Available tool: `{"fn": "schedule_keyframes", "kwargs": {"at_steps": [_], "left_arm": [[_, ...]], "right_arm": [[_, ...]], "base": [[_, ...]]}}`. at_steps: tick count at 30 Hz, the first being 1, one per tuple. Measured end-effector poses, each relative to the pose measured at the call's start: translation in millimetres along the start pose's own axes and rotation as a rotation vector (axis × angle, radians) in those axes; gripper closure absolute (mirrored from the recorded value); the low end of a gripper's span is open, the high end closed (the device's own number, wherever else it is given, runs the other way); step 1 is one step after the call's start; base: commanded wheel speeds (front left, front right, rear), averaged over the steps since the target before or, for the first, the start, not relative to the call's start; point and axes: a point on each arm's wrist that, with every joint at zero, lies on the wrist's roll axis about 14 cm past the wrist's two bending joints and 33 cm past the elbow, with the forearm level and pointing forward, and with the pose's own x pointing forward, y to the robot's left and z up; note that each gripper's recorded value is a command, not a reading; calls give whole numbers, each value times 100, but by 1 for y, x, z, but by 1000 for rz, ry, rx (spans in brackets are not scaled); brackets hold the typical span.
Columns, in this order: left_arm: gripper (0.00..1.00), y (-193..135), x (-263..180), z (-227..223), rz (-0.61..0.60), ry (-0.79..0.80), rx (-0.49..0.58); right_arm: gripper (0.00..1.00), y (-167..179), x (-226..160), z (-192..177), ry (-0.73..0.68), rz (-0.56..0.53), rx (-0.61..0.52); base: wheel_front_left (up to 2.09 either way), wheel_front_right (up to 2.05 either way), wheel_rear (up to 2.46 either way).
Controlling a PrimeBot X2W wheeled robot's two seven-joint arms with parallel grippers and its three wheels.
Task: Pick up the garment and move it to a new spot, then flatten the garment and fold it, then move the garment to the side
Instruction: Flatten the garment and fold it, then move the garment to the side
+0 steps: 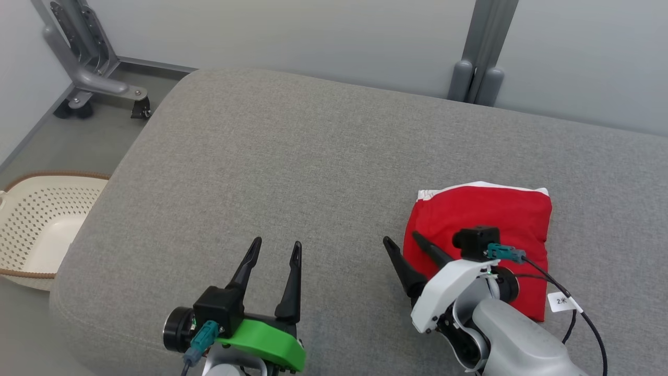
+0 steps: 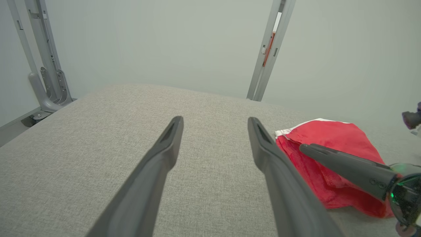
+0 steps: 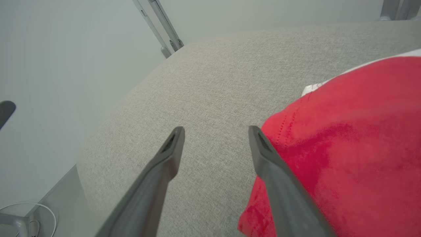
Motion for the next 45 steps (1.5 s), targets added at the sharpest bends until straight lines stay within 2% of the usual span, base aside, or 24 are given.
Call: {"fn": "schedule_keyframes", "kwargs": {"at_steps": [5, 11, 13, 16, 20, 24, 26, 33, 45], "left_arm": [[0, -5, 3, 0, -17, -1, -2], [0, -17, 15, 14, -56, -46, -19], [0, -24, 21, 22, -75, -71, -21], [0, -31, 28, 37, -91, -118, -25], [0, -39, 37, 52, -104, -167, -20], [0, -50, 43, 54, -130, -174, -15], [0, -55, 46, 52, -142, -172, -14], [0, -64, 44, 30, -170, -113, 25], [0, -58, 44, 18, -151, -78, 43]], "right_arm": [[0, 7, -5, 10, -21, 36, -3], [0, -31, -28, 54, -142, -29, -44], [0, -53, -42, 69, -177, -78, -90], [0, -90, -72, 88, -190, -162, -259], [0, -109, -108, 122, -287, -245, -396], [0, -121, -151, 143, -394, -356, -434], [0, -123, -177, 149, -437, -417, -481], [0, -124, -215, 140, -481, -529, -474], [0, -126, -215, 132, -469, -544, -460]], "base": [[0, 0, 0], [0, 0, 0], [0, 0, 0], [0, 0, 0], [0, 0, 0], [0, 0, 0], [0, 0, 0], [0, 0, 0], [0, 0, 0]]}}
